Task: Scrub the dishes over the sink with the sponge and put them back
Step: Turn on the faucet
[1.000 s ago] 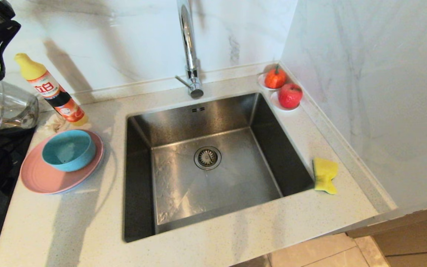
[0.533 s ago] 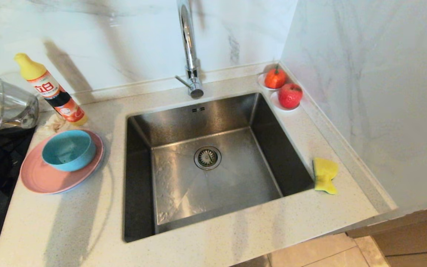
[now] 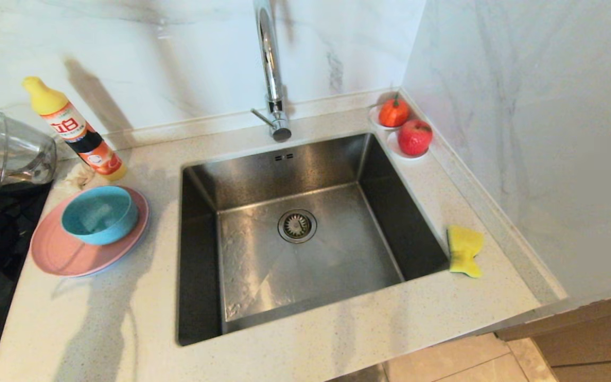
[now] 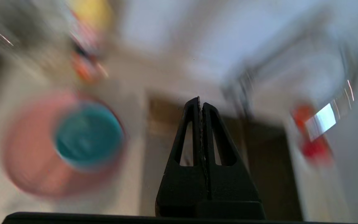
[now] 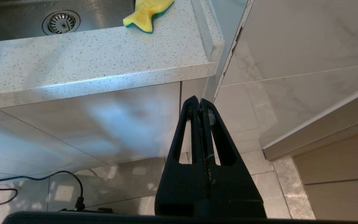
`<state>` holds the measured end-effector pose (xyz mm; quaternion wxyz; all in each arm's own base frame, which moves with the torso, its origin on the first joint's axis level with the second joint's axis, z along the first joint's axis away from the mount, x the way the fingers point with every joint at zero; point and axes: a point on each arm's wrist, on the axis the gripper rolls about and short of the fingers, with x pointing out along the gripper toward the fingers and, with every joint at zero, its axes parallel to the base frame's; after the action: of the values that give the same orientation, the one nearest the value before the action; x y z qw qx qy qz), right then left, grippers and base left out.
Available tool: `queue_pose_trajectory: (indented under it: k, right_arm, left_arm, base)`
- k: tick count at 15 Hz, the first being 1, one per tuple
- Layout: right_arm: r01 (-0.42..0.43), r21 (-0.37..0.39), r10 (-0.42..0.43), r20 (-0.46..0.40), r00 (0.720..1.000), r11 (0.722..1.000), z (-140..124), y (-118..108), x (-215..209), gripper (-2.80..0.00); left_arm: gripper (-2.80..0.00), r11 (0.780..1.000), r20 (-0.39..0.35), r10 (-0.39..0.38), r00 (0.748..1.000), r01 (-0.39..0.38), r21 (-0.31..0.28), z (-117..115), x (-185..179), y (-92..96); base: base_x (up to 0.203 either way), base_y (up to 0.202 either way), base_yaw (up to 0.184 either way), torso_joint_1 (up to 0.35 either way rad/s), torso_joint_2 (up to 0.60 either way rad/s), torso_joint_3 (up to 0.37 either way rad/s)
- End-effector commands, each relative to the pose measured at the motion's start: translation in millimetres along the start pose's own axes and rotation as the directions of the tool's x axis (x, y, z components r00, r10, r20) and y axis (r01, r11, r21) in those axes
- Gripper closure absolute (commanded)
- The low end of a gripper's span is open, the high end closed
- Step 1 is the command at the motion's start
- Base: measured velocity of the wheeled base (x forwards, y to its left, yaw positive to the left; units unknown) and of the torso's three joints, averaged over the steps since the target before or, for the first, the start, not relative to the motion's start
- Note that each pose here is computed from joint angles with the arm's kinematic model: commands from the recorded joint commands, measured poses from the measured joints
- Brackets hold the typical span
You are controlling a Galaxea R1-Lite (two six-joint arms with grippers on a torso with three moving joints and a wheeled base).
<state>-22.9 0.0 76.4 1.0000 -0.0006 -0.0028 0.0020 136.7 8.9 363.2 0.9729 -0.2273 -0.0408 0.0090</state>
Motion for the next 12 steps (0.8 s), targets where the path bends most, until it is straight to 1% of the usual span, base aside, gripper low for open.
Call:
queue_pose_trajectory:
  k: [1,3,4,5,6,7,10,12]
  right_arm:
    - [-0.001,0.0,0.001,0.001,1.0,1.0,0.0,0.0,0.0,0.0]
    - [-0.001,0.0,0.001,0.001,1.0,1.0,0.0,0.0,0.0,0.0]
    - [-0.001,0.0,0.001,0.001,1.0,1.0,0.0,0.0,0.0,0.0]
    - [-0.001,0.0,0.001,0.001,1.0,1.0,0.0,0.0,0.0,0.0]
    - [-0.001,0.0,0.001,0.001,1.0,1.0,0.0,0.0,0.0,0.0]
    - [-0.001,0.0,0.001,0.001,1.0,1.0,0.0,0.0,0.0,0.0]
    - [-0.001,0.0,0.001,0.001,1.0,1.0,0.0,0.0,0.0,0.0]
    - [-0.001,0.0,0.001,0.001,1.0,1.0,0.0,0.0,0.0,0.0]
  left_arm:
    - [0.0,0.994,-0.154,-0.111,0.982,0.108,-0.029,-19.7,5.2,3.9]
    - [0.0,0.989,-0.265,-0.142,0.954,0.124,-0.084,-37.1,36.6,7.1]
    - [0.0,0.983,-0.305,-0.172,0.937,0.142,-0.118,-44.1,50.4,5.6]
    - [0.0,0.973,-0.327,-0.211,0.921,0.165,-0.163,-50.3,65.9,1.9]
    - [0.0,0.96,-0.331,-0.251,0.909,0.19,-0.207,-56.3,83.4,-3.2]
    - [0.0,0.95,-0.338,-0.277,0.899,0.203,-0.239,-64.1,101.0,-7.4]
    - [0.0,0.928,-0.375,-0.321,0.87,0.209,-0.309,-93.6,150.5,-17.2]
    - [0.0,0.903,-0.37,-0.353,0.859,0.21,-0.375,-111.2,177.4,-23.8]
  base:
    - [0.0,0.0,0.0,0.0,0.0,0.0]
    - [0.0,0.0,0.0,0.0,0.0,0.0]
    - [0.0,0.0,0.0,0.0,0.0,0.0]
    - [0.0,0.0,0.0,0.0,0.0,0.0]
    - [0.0,0.0,0.0,0.0,0.0,0.0]
    - [0.0,0.0,0.0,0.0,0.0,0.0]
    - [0.0,0.0,0.0,0.0,0.0,0.0]
    - [0.0,0.0,0.0,0.0,0.0,0.0]
